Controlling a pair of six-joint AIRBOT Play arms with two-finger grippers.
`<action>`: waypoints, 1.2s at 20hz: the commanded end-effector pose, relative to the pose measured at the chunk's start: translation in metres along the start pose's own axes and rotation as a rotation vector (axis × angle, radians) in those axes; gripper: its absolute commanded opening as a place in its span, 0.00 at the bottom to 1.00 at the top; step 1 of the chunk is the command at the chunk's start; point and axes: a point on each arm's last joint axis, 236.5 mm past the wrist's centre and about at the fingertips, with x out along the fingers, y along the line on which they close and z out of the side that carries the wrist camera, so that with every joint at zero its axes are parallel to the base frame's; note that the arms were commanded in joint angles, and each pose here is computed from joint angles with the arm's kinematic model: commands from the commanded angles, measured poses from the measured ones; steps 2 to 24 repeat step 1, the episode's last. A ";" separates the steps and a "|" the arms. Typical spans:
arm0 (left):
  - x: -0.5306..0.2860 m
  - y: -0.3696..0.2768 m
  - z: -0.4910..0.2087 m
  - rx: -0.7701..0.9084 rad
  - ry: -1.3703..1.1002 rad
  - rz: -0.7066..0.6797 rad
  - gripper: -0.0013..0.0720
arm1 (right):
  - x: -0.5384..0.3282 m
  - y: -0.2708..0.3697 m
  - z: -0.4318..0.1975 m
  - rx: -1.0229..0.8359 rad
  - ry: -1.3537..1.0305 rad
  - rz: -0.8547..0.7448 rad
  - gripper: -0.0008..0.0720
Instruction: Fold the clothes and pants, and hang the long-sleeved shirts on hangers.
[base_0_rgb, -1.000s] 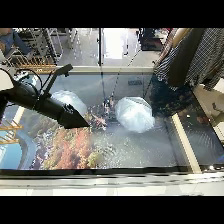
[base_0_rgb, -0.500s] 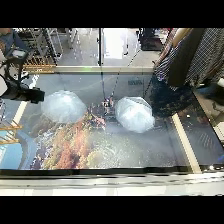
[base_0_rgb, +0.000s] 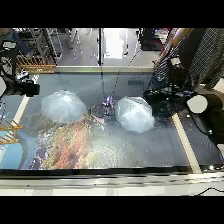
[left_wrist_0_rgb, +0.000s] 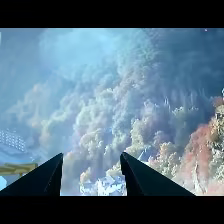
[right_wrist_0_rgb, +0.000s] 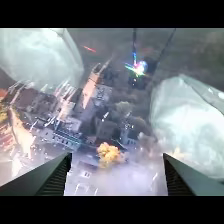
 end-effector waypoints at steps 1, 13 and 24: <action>0.000 0.002 0.002 0.000 -0.006 0.007 0.52 | 0.004 0.022 0.005 -0.042 -0.021 0.031 0.91; 0.000 0.002 0.002 0.000 -0.006 0.007 0.52 | 0.004 0.022 0.005 -0.042 -0.021 0.031 0.91; 0.000 0.002 0.002 0.000 -0.006 0.007 0.52 | 0.004 0.022 0.005 -0.042 -0.021 0.031 0.91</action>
